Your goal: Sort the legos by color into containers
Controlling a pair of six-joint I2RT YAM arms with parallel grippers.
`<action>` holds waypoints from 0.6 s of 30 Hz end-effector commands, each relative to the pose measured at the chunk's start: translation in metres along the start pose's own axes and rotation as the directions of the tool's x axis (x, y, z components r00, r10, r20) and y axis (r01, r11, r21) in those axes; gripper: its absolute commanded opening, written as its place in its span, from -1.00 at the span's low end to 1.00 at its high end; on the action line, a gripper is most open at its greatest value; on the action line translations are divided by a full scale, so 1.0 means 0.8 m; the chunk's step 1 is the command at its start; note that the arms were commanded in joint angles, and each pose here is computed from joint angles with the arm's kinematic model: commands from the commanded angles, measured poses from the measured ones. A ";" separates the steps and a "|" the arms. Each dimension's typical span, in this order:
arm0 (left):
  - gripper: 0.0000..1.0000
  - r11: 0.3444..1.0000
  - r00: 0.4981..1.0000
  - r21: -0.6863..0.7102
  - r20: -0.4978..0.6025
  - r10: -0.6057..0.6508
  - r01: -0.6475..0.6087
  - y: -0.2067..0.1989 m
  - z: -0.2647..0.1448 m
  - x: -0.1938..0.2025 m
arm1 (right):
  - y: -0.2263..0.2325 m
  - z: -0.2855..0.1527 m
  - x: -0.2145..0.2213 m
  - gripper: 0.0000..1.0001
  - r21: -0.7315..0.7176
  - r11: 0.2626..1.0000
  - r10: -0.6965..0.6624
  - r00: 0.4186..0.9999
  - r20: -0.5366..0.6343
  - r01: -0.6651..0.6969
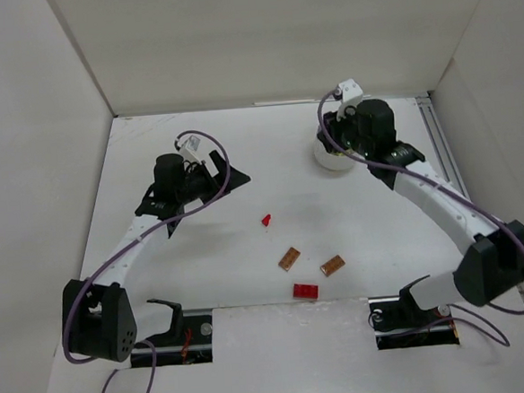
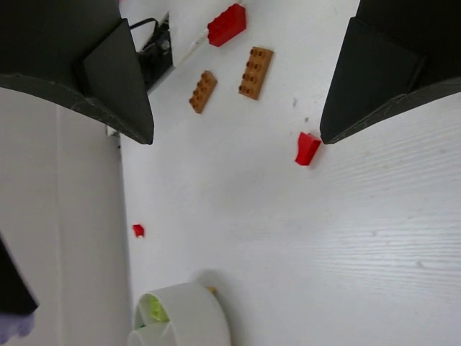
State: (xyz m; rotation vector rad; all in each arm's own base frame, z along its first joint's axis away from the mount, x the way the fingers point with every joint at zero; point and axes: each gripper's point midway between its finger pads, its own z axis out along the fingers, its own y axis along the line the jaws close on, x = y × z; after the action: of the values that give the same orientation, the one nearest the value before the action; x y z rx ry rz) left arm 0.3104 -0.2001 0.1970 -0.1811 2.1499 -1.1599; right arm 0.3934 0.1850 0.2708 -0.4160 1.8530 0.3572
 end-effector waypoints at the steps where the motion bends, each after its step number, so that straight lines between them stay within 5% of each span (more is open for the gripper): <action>1: 1.00 0.993 0.993 -0.074 0.068 0.095 -0.090 0.008 -0.003 -0.024 | -0.047 0.029 -0.022 -0.78 0.123 0.992 0.000 1.000 -0.015 0.002; 11: 1.00 0.976 0.986 -0.205 0.131 0.107 -0.079 0.036 -0.006 -0.045 | -0.131 0.138 0.005 -0.75 0.283 0.959 0.026 0.991 -0.133 0.013; 18: 1.00 0.970 0.988 -0.229 0.114 0.104 -0.076 0.047 0.003 -0.044 | -0.158 0.165 0.034 -0.70 0.324 0.944 0.016 0.979 -0.204 0.053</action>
State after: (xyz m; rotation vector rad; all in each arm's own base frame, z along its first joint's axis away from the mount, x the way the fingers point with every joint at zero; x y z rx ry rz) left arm 0.3329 -0.1676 0.1705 -0.2666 2.1932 -0.8557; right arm 0.5440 0.1397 0.1723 -0.2665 2.1120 0.0396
